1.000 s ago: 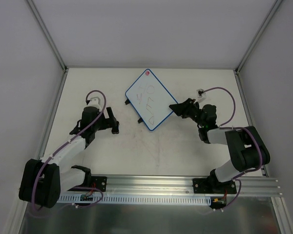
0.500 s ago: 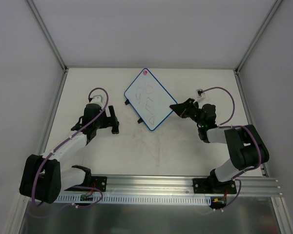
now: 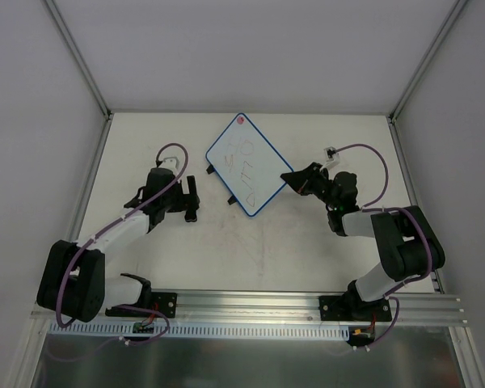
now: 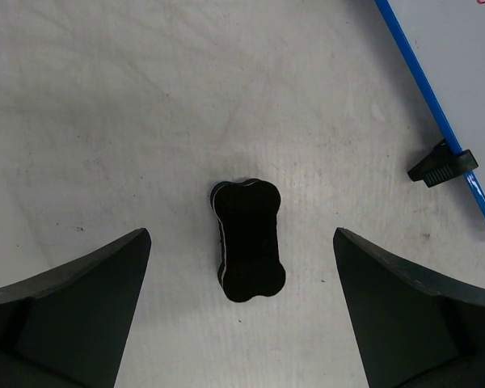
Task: Erase the whiteboard
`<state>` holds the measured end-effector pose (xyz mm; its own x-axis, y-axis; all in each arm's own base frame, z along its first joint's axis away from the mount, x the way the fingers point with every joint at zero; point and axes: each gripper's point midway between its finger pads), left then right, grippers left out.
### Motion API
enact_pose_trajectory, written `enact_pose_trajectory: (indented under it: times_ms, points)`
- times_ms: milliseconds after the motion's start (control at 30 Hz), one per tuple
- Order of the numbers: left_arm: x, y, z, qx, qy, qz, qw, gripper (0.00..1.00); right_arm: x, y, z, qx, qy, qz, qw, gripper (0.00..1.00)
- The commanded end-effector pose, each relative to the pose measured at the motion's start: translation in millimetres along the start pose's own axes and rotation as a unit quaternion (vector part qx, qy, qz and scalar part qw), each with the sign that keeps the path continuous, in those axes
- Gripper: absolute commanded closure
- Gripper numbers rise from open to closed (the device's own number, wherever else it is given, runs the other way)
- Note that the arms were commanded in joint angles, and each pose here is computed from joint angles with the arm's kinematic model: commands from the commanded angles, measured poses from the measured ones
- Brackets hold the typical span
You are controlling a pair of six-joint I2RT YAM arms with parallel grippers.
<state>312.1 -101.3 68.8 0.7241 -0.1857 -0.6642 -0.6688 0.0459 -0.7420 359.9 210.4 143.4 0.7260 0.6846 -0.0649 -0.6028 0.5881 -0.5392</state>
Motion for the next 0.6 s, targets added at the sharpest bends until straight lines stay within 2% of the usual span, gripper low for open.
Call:
enact_pose_trajectory:
  times_ms: [0,167,567]
  points:
    - [-1,-13,-10,0.015,0.012,-0.002,1.0,0.03,7,-16,16,-0.041,-0.035,-0.018,0.998,1.0]
    - [3,-10,-12,0.027,0.008,0.005,1.0,0.06,7,-14,15,-0.04,-0.034,-0.016,0.998,1.0]
    - [19,15,-4,0.036,-0.033,0.094,0.994,0.27,8,-14,15,-0.037,-0.034,-0.014,0.999,1.0]
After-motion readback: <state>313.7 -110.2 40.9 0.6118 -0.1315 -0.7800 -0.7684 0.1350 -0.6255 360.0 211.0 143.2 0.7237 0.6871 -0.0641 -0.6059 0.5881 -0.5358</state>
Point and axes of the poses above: each gripper's point midway between its finger pads, its own x axis out along the fingers, its own z axis along the line the jaws close on, y = z × x, and after that the axes turned 11 degrees about x, right-handed
